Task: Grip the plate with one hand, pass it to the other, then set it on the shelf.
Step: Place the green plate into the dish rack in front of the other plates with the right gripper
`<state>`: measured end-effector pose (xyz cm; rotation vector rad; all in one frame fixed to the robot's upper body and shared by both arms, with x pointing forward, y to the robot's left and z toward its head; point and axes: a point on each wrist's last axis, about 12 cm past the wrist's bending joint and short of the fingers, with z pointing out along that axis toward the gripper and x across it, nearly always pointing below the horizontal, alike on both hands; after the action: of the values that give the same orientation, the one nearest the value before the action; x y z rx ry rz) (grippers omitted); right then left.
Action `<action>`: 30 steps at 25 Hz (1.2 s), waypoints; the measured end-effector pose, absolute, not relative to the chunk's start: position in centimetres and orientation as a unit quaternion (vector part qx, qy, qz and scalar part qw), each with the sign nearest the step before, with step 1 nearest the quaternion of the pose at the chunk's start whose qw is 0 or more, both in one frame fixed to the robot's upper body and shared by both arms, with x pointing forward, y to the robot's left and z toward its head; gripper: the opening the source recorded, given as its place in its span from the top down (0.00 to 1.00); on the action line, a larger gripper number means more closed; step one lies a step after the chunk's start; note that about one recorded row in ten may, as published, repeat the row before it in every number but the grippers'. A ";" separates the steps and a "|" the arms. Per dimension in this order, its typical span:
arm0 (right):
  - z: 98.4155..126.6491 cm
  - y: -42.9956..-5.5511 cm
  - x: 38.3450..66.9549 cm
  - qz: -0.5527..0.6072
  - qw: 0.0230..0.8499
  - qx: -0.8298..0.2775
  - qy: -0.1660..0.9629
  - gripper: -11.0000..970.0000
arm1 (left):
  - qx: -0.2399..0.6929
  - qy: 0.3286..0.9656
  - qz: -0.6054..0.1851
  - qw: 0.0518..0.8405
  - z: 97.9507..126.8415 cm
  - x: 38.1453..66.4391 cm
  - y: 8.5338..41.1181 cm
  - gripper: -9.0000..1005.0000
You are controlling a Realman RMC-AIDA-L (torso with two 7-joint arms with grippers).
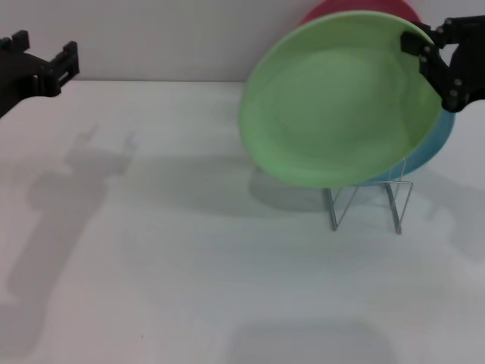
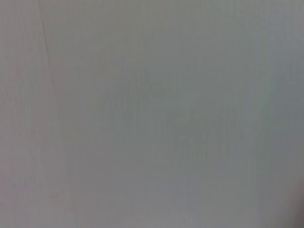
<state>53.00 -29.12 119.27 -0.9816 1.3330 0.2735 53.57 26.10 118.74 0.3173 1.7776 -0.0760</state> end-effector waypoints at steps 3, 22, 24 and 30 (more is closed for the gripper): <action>119.0 -29.8 52.9 0.116 0.673 -0.436 0.586 0.94 | 0.140 0.777 -0.037 0.613 118.2 53.7 25.9 0.35; 118.5 -32.6 52.1 0.078 0.690 -0.453 0.559 0.94 | 0.153 0.788 -0.066 0.592 116.7 54.1 24.0 0.35; 118.3 -33.0 52.0 0.074 0.691 -0.452 0.559 0.94 | 0.156 0.788 -0.069 0.591 116.6 54.0 23.8 0.35; 118.0 -33.8 52.1 0.069 0.700 -0.436 0.561 0.94 | 0.162 0.786 -0.073 0.592 116.7 54.1 23.3 0.35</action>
<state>52.05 -33.82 117.98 -0.9721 1.2507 0.1548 54.14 23.35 116.69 0.3763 1.8292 -0.1688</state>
